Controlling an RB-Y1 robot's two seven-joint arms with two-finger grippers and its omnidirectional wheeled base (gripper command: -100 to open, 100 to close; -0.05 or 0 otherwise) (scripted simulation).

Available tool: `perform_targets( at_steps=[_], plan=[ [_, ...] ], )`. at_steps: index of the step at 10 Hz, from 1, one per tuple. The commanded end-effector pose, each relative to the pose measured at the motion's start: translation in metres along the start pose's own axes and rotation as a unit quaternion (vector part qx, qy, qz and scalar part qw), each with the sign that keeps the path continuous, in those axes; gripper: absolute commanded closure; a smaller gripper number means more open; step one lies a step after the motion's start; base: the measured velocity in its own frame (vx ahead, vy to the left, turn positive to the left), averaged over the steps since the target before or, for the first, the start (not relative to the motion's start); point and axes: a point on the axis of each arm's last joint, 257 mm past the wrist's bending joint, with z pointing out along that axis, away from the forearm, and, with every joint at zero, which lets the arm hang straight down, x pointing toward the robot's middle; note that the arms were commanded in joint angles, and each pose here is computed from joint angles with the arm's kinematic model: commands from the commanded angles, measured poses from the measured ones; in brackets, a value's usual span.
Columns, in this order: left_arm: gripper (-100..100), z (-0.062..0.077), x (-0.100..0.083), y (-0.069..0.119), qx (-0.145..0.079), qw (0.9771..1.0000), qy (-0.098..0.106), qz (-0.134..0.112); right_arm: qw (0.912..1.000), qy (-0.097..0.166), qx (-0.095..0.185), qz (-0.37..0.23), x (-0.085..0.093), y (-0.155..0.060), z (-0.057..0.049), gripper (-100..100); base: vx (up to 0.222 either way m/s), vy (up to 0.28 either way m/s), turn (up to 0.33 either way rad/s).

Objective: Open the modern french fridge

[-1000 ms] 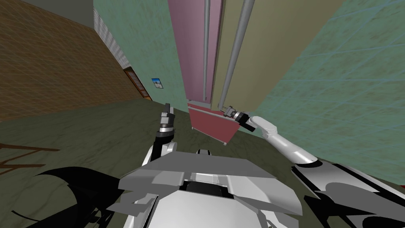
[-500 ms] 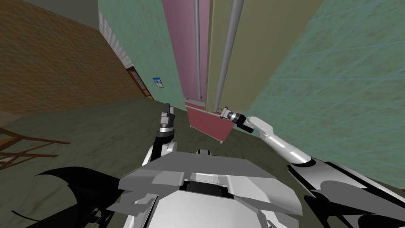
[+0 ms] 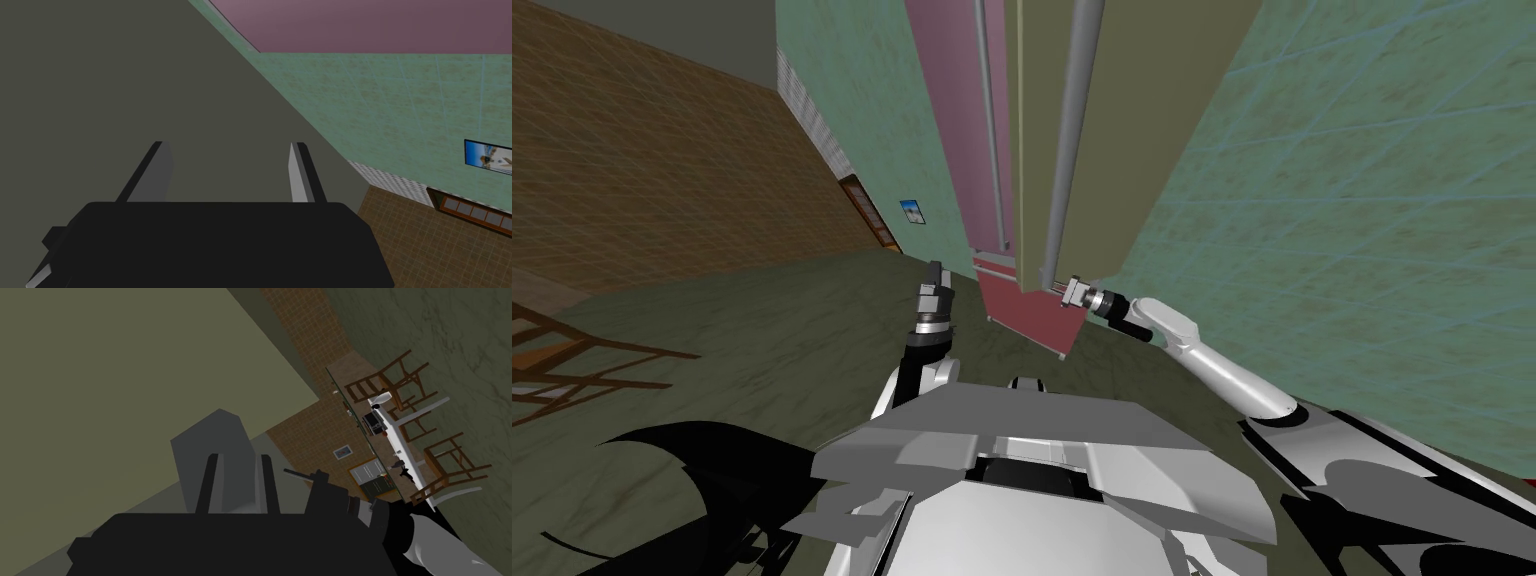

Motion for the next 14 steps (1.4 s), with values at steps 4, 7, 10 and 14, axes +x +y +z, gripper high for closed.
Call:
perform_targets(
  at_steps=[4, 7, 10, 14],
  plan=[
    [0, 0.0, 0.0, 0.0, 0.0, 1.0, 0.0, 0.0, 0.9955, -0.079, -0.052, 0.0, -0.065, 0.042, 0.01, 100, -0.003, -0.228, 0.054],
    [0, 0.0, 0.0, 0.0, 0.0, 1.0, 0.0, 0.0, 0.9889, -0.124, -0.083, 0.0, -0.101, 0.066, 0.01, 100, -0.008, -0.23, 0.048],
    [0, 0.0, 0.0, 0.0, 0.0, 1.0, 0.0, 0.0, 0.9907, -0.111, -0.079, 0.002, -0.102, 0.032, 0.007, -100, -0.011, -0.003, -0.041],
    [0, 0.0, 0.0, 0.0, 0.0, 1.0, 0.0, 0.0, 0.9903, -0.113, -0.08, 0.002, -0.113, 0.013, 0.005, -100, -0.017, 0.038, -0.024]
  ],
)
